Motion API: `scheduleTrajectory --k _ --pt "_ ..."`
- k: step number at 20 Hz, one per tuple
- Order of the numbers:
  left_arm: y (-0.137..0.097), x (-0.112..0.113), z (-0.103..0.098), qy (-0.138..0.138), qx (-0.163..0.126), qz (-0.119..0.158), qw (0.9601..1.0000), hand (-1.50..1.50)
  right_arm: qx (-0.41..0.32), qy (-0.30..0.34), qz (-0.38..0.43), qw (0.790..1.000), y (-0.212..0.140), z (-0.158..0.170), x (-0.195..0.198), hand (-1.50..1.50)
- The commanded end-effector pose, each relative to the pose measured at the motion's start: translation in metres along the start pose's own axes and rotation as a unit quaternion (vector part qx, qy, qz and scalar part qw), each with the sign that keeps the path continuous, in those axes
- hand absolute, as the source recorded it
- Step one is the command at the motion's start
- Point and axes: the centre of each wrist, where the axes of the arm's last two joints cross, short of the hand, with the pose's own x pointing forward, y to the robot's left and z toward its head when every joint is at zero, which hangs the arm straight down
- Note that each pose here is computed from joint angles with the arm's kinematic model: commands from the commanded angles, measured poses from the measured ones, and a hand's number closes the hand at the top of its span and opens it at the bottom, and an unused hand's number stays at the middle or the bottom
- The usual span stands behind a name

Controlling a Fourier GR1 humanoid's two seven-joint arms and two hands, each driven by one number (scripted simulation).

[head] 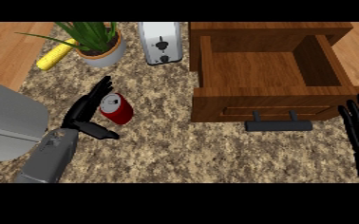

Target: Pick up the can, place it into the drawer and close the drawer

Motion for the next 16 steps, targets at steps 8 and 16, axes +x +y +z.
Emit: scheduleTrajectory --k 8,16 --pt "-0.011 -0.002 -0.011 -0.003 -0.006 0.004 1.0000 -1.50 0.003 -0.005 0.003 1.000 0.005 0.025 0.012 -1.50" --pt "-0.027 0.011 -0.036 -0.003 -0.030 0.012 0.9995 -1.50 0.016 0.002 -0.008 1.000 0.009 0.014 0.007 -1.50"
